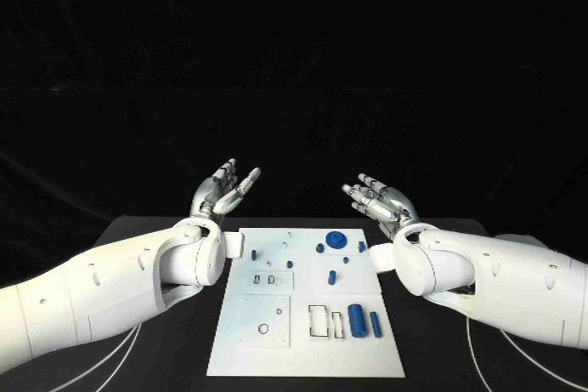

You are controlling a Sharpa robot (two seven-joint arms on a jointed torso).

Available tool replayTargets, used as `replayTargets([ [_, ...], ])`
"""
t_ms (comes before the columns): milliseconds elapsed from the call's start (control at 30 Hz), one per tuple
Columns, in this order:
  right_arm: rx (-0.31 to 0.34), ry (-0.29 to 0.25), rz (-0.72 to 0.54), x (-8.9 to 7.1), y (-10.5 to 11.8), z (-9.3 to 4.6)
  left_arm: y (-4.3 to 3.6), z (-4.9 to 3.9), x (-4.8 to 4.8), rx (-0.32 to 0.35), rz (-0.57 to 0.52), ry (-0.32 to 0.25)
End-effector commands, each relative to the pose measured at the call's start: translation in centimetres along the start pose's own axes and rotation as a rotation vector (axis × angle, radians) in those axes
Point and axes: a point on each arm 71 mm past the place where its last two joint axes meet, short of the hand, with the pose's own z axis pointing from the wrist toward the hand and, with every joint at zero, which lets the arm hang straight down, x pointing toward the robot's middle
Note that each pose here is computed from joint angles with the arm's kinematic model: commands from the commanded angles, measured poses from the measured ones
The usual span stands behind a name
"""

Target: Assemble the parts on the task board

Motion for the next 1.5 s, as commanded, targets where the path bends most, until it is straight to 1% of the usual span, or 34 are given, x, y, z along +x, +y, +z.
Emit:
replayTargets([
  [33,0.045,0.181,-0.006,1.0,-0.1,0.2,-0.44,0.11,0.65,0.047,-0.029,0.081],
  [133,0.054,0.208,-0.014,1.0,0.0,0.3,-0.44,0.11,0.65,0.047,-0.029,0.081],
  [233,0.058,0.219,-0.018,1.0,0.1,0.3,-0.44,0.11,0.65,0.047,-0.029,0.081],
  [267,-0.145,0.119,-0.291,-1.5,1.9,0.5,-0.84,-0.57,-0.6,0.055,-0.036,0.087],
  [400,-0.191,0.106,-0.369,-2.2,2.7,0.7,-1.05,-0.79,-0.88,0.062,-0.035,0.085],
  [667,-0.239,0.113,-0.454,-2.8,4.1,0.8,-1.58,-1.41,-1.27,0.067,-0.037,0.095],
  [900,-0.277,0.135,-0.559,-3.6,5.5,1.1,-2.42,-2.25,-1.39,0.071,-0.046,0.128],
  [1100,-0.305,0.172,-0.748,-4.3,6.4,1.3,-3.3,-3.28,-1.38,0.071,-0.057,0.175],
  [1167,-0.31,0.187,-0.83,-4.4,6.6,1.4,-3.69,-3.78,-1.25,0.072,-0.066,0.198],
  [1267,-0.312,0.195,-0.896,-4.4,6.8,1.6,-4.09,-4.32,-1.06,0.073,-0.077,0.221],
  [1367,-0.317,0.202,-0.969,-4.2,6.8,1.7,-4.45,-4.82,-0.83,0.073,-0.088,0.242],
  [1500,-0.317,0.221,-1.071,-3.5,6.8,1.8,-4.82,-5.34,-0.53,0.074,-0.1,0.263],
])
